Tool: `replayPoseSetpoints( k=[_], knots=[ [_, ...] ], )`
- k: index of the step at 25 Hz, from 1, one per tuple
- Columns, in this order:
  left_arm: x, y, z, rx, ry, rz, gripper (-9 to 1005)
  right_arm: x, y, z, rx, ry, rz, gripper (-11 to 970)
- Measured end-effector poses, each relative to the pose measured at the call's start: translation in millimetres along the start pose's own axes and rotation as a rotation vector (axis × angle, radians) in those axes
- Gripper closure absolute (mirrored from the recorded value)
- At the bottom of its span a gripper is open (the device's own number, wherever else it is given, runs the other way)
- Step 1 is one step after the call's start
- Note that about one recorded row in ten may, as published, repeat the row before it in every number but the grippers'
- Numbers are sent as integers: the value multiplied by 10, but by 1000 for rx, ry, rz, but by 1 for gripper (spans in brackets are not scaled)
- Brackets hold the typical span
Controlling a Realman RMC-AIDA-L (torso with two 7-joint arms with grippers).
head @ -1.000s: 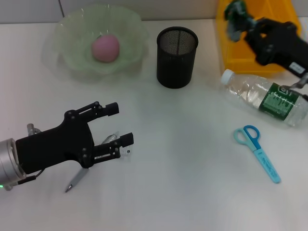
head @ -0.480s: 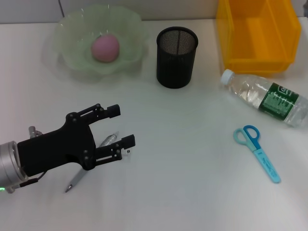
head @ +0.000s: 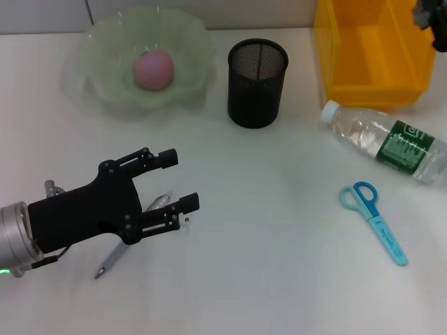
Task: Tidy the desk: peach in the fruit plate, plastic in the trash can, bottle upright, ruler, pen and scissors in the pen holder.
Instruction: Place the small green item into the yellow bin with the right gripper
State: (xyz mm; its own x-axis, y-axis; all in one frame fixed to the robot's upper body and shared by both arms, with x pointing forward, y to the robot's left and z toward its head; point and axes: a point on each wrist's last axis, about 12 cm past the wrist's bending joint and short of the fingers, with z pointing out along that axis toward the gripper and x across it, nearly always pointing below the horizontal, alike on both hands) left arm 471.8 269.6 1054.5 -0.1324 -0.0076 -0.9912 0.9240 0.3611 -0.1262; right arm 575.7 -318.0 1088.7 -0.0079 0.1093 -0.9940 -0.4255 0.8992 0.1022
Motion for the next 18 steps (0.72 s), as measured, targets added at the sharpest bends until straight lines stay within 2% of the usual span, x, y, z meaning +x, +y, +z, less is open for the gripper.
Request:
replayPoseSetpoints(
  k=[6, 12, 18],
  knots=[
    [4, -3, -5, -2, 0, -1, 212, 35, 29, 134, -5, 54, -21, 872],
    [-2, 2, 2, 1, 0, 1, 212, 39, 32, 170, 6, 60, -16, 812],
    [-1, 7, 5, -1, 2, 1, 212, 49, 42, 173, 3, 64, -12, 610]
  ],
)
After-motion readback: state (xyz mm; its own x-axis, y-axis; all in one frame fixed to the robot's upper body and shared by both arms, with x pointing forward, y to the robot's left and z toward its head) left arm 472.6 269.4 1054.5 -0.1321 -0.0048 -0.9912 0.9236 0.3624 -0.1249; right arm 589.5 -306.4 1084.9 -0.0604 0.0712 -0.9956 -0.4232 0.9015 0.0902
